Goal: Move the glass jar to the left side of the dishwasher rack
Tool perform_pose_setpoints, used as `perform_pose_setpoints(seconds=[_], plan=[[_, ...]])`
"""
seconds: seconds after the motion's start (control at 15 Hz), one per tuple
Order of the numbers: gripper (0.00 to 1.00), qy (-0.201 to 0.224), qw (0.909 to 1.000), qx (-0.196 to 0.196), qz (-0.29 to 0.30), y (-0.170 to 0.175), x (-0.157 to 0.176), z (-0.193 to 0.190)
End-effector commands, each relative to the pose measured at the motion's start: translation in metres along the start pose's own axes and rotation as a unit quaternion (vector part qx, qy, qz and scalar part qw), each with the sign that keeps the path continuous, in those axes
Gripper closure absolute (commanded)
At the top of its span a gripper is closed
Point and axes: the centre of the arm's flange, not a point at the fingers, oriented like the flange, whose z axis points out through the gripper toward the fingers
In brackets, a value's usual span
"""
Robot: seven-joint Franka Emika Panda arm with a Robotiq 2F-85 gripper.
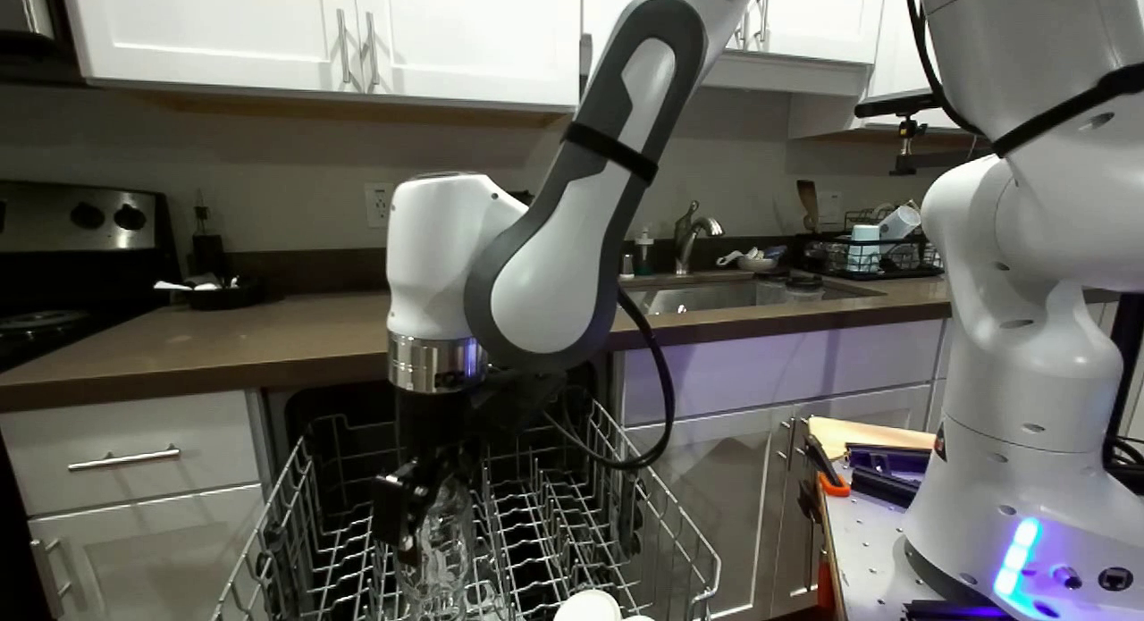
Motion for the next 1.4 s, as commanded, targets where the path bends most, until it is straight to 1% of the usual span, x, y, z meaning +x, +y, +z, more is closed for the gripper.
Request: perform_pose_setpoints(seconds=[0.0, 0.4, 0.8, 1.07, 1.33], plan=[[0.38, 0.002, 0.9997, 0.014, 0.018, -0.003, -0.004, 0.007], [0.38, -0.004, 0.9992, 0.019, 0.034, 0.0, -0.004, 0.03], [0.38, -0.003, 0.9992, 0.019, 0.037, 0.0, -0.003, 0.04], [0.38, -0.006, 0.9993, 0.013, 0.035, 0.002, -0.003, 0.034], [0.38, 0.0, 0.9993, 0.006, 0.036, 0.003, -0.005, 0.022]])
